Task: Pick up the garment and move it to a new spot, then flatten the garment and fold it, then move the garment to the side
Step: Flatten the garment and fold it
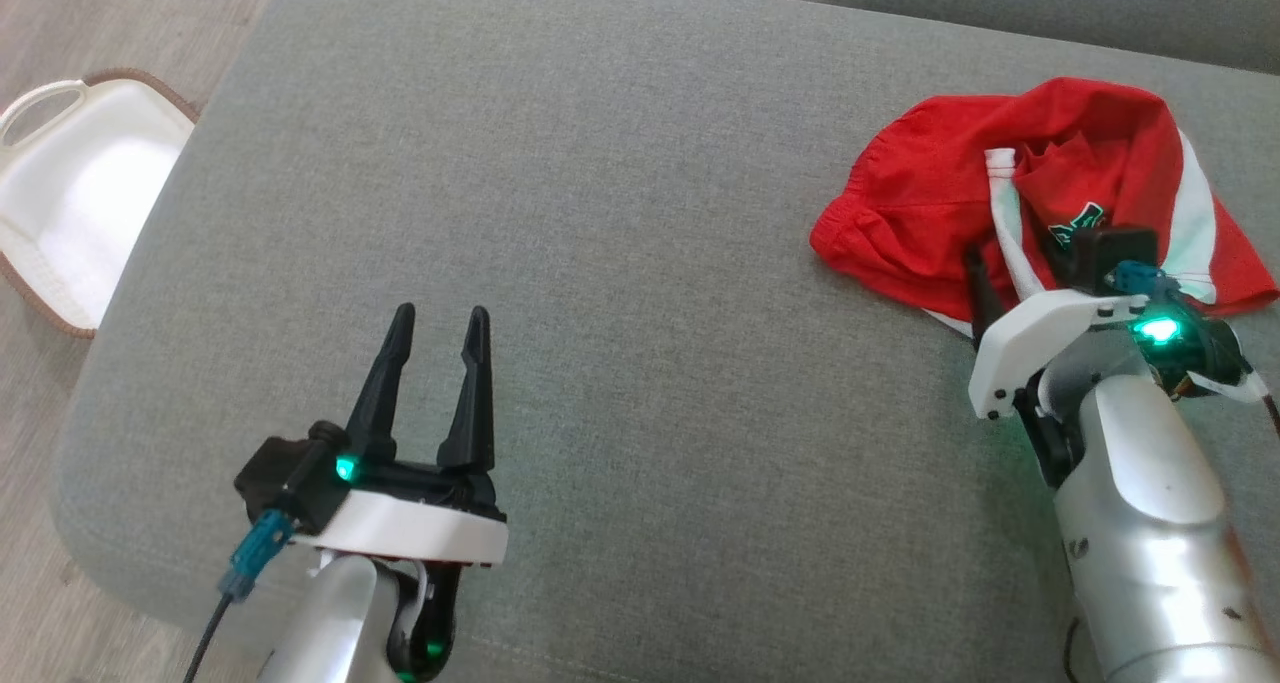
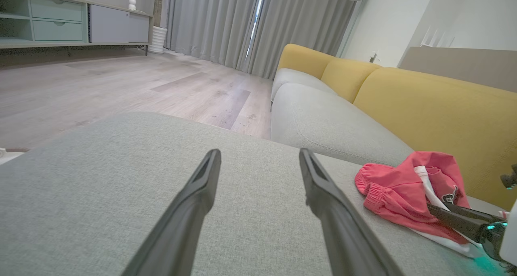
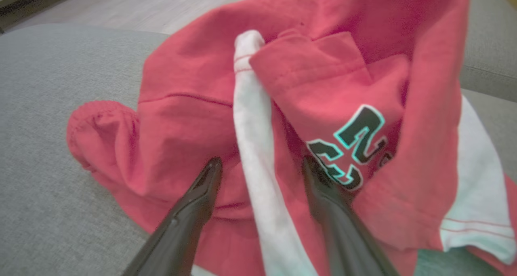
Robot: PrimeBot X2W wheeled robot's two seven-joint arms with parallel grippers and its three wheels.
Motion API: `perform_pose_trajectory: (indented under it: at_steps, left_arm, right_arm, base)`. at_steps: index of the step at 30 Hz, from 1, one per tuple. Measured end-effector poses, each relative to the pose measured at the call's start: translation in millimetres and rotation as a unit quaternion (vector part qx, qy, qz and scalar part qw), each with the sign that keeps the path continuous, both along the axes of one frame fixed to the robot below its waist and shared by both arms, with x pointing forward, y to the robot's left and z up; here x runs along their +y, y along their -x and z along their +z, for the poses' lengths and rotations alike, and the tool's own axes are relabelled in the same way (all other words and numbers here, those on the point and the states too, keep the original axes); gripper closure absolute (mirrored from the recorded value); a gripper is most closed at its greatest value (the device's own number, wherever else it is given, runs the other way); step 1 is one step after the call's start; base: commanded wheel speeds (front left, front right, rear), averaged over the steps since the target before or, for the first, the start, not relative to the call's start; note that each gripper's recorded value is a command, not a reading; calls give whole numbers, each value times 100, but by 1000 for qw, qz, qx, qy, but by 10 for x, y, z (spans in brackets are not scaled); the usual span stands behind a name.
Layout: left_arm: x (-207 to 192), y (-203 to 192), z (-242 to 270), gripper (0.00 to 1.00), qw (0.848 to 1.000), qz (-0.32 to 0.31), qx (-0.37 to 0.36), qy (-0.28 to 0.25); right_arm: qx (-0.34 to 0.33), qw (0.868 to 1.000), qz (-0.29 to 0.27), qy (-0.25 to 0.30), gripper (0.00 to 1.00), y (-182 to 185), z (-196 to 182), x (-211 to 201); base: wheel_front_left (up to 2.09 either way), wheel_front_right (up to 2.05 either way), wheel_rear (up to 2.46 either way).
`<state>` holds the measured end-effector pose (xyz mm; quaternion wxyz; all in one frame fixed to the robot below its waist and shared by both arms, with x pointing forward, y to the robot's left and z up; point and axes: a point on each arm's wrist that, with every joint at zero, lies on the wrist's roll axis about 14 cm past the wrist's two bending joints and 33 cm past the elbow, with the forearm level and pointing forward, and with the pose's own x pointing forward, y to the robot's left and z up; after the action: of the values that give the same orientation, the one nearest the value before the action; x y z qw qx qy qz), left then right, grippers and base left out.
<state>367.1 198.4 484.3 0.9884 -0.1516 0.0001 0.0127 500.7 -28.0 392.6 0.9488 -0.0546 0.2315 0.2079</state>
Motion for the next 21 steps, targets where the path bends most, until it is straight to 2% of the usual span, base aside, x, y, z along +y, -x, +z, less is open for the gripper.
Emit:
perform_pose_trajectory:
  at_steps: [1, 2, 3, 6, 10, 11, 14, 17, 18, 21]
  left_arm:
    - [-14, -3, -4, 0, 1000, -2, 0, 2]
    - [-25, -8, -7, 0, 1000, -3, 0, 3]
    - [-38, -15, -10, 0, 1000, -4, 0, 5]
    - [-100, -60, -16, 0, 1000, -13, 0, 5]
    - [-161, -118, -2, 0, 1000, -23, -4, 4]
    - [-161, -118, -2, 0, 1000, -23, -4, 4]
    - [-229, -163, 34, 0, 999, -34, -11, 7]
    - [-301, -178, 116, 0, 999, -45, -24, 7]
    - [-332, -173, 183, 0, 998, -49, -34, 6]
    - [-347, -139, 268, 0, 998, -51, -46, 7]
  right_arm:
    - [1, 1000, -1, -1, 2, -9, -8, -4]
    - [1, 1000, -3, -2, 71, -23, -8, -7]
    - [-1, 1000, -4, -4, 100, -34, -3, -10]
    - [-18, 1000, -7, -21, 100, -79, 82, -10]
    - [-46, 995, 3, -85, 100, -38, 286, 128]
    - [-46, 995, 3, -85, 100, -38, 286, 128]
    - [-80, 987, 29, -139, 100, 18, 601, 343]
    - [-128, 971, 54, -194, 100, 35, 1093, 542]
    - [-164, 957, 76, -228, 100, 62, 1468, 679]
    - [-211, 931, 109, -279, 100, 141, 2011, 875]
  base:
    - [0, 0, 0]
    - [0, 0, 0]
    - [0, 0, 0]
    - [0, 0, 0]
    - [0, 0, 0]
    - [0, 0, 0]
    - [0, 0, 0]
    - [0, 0, 0]
    - [0, 0, 0]
    - [0, 0, 0]
